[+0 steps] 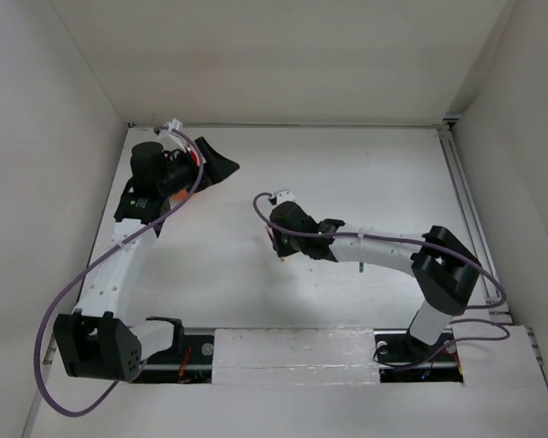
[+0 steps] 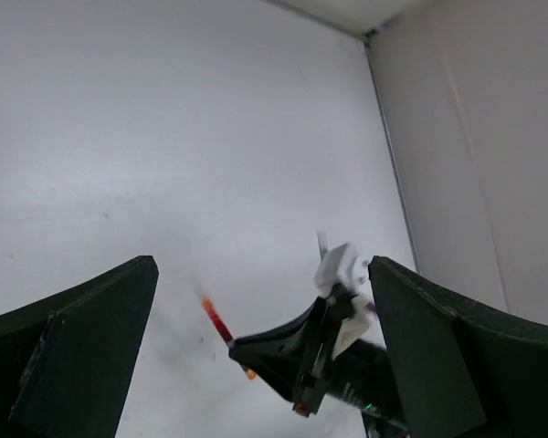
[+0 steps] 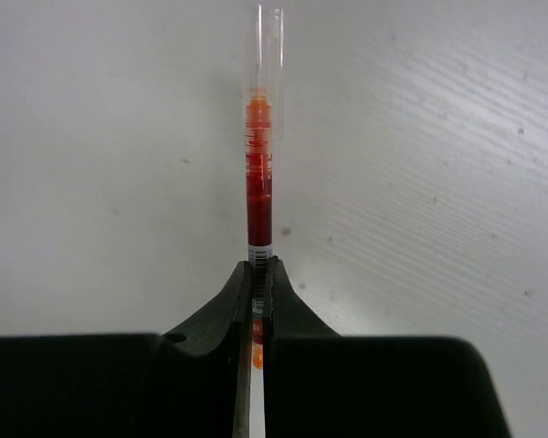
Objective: Sort the stationery into containers
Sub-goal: Grab a piece of stationery with the right arm, then pass the stationery from the right arm to the left
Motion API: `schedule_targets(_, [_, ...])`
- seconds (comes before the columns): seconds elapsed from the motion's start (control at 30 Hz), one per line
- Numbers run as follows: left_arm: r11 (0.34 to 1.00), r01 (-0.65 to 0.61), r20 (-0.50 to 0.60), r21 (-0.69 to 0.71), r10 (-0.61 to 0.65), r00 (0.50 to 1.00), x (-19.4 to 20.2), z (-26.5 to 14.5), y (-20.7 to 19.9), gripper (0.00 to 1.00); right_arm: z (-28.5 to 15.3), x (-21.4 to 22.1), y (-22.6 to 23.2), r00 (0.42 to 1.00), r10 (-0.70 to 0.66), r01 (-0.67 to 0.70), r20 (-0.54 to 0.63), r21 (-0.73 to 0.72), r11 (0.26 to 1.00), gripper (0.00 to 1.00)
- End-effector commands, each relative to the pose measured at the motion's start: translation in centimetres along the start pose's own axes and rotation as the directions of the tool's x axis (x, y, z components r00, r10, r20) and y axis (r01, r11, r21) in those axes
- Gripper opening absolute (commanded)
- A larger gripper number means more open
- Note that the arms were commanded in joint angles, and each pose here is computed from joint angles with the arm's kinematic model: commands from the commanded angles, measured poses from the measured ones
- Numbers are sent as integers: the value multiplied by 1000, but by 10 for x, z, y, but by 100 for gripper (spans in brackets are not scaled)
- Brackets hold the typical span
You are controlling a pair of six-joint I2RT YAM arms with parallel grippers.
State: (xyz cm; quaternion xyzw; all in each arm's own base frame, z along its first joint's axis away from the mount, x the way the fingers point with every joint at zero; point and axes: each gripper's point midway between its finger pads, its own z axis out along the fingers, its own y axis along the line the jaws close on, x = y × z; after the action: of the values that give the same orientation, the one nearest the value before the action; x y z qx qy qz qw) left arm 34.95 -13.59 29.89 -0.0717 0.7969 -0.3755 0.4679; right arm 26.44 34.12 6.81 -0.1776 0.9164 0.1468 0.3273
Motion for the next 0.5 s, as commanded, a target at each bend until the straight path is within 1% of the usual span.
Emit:
schedule_targets(0.0, [973,47,-65,225,-33,997,19,4,-29,100,-27,-66,35,980,81,-48,179,-185,982,0])
schedule_targets(0.03, [971,48,-55,233,-36,998,19,5,-28,100,-35,-85,37,971,102,-56,217,-209,976,0])
schedule_targets(0.1, [975,63,-68,212,-50,996,27,8,-20,100,-36,-99,39,964,115,-64,238,-213,975,0])
schedule_targets(0.13, [974,55,-58,220,-43,997,25,8,-21,100,-41,-116,45,955,126,-64,267,-231,971,0])
schedule_targets(0.17, [974,55,-58,220,-43,997,24,8,-21,100,-38,-121,46,955,131,-67,267,-235,970,0])
schedule_targets(0.37, [980,68,-77,189,-54,996,31,14,-10,100,-56,-160,69,929,161,-49,334,-320,946,0])
schedule_targets(0.47, [983,84,-91,166,-69,993,37,17,-2,100,-75,-174,84,906,181,-20,383,-389,921,0])
